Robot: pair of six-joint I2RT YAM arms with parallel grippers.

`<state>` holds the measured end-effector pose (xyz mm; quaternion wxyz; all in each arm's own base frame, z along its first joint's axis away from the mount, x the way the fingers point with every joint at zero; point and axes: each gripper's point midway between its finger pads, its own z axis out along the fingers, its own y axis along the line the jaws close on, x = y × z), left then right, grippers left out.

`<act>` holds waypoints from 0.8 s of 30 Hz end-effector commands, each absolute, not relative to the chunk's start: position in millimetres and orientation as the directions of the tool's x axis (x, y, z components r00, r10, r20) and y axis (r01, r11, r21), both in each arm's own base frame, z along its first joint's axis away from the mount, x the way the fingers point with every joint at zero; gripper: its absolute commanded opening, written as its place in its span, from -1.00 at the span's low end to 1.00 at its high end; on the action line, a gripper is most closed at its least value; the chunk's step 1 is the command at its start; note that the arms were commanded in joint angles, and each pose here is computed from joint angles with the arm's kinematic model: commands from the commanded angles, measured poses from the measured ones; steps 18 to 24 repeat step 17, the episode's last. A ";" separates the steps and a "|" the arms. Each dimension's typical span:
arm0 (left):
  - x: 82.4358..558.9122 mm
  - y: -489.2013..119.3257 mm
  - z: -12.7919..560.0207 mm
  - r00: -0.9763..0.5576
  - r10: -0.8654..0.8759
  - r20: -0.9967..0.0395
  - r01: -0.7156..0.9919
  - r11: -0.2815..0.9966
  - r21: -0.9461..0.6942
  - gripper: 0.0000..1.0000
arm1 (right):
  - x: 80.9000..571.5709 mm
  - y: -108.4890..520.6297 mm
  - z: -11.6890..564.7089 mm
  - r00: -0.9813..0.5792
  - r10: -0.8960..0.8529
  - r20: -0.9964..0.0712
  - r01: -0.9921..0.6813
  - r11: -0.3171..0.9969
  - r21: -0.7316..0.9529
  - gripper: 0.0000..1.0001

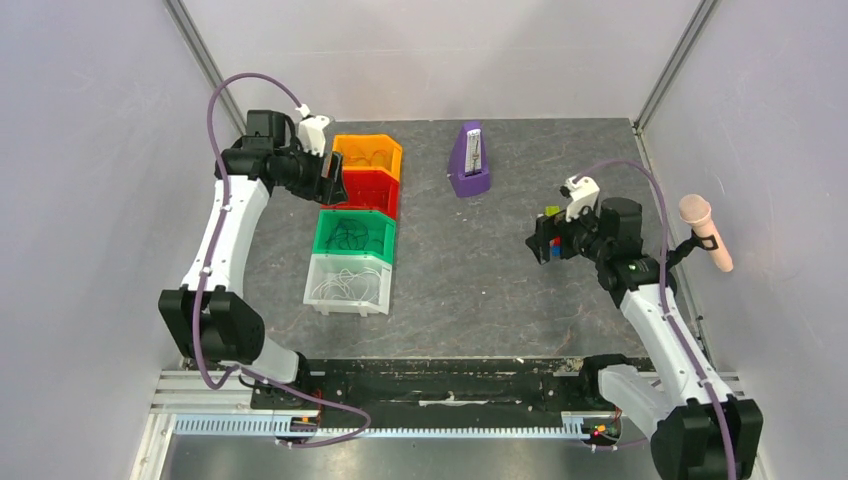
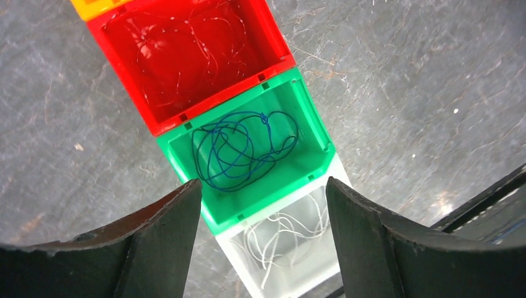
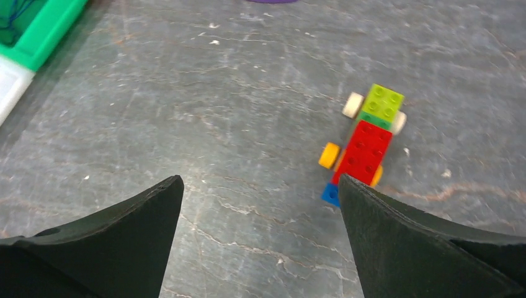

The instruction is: Untangle the cables

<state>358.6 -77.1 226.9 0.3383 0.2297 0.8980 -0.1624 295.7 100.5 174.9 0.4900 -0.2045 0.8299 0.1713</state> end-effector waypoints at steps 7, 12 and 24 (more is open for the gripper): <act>334.1 -60.5 216.4 -0.803 0.063 -0.593 0.234 0.948 -0.216 0.63 | 287.2 71.8 152.0 -0.440 -0.122 -0.890 -0.390 0.919 0.067 0.96; 334.9 -54.7 213.7 -0.805 0.066 -0.590 0.217 0.958 -0.189 0.64 | 287.1 74.0 151.5 -0.432 -0.124 -0.893 -0.402 0.913 0.068 0.96; 340.5 -49.7 219.8 -0.791 0.075 -0.607 0.212 0.964 -0.157 0.65 | 293.5 76.4 157.9 -0.426 -0.126 -0.896 -0.414 0.908 0.069 0.96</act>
